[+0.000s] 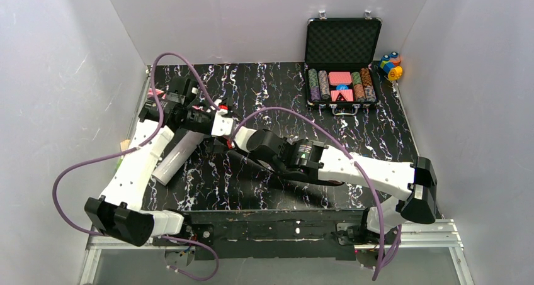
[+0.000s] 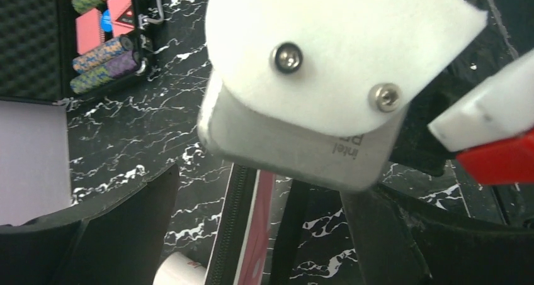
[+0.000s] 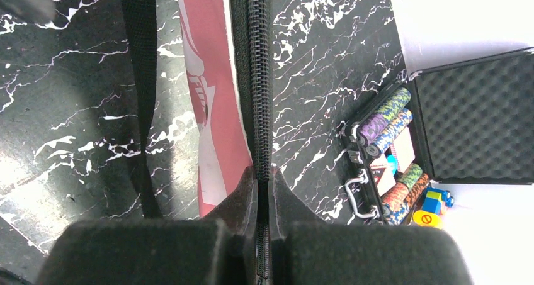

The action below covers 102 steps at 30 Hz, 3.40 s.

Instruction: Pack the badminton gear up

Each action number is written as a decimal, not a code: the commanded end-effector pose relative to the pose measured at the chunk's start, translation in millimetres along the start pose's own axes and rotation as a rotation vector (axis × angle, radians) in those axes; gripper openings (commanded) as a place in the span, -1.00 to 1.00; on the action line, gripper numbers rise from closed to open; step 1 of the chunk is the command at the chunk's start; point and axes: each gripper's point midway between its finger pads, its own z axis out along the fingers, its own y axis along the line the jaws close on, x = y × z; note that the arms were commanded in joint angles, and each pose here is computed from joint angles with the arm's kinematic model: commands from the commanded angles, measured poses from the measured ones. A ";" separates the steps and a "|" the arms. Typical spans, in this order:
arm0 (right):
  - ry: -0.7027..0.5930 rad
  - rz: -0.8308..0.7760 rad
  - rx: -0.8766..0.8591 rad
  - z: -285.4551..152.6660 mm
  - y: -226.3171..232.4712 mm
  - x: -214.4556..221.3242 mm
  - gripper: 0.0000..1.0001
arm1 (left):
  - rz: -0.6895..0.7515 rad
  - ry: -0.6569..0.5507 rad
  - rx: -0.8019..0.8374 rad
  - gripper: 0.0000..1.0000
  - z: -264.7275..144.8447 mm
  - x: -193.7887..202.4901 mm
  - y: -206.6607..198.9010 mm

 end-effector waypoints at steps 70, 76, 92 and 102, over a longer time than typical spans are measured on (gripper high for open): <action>-0.432 1.429 -0.245 -93.3 -57.6 -5.5 0.41 | -0.449 0.089 -0.374 -1.00 -11.7 2.3 69.5; -0.447 1.504 -0.214 -79.8 -71.0 1.9 0.30 | -0.471 0.056 -0.367 -1.00 -13.8 -8.0 63.8; -0.549 1.546 0.384 -167.7 -208.4 88.0 -0.77 | -0.495 0.058 -0.371 -1.00 -17.2 -9.4 53.3; -0.435 1.722 0.464 -136.5 -235.8 149.4 -0.97 | -0.492 0.038 -0.368 -1.00 -21.2 -19.5 51.1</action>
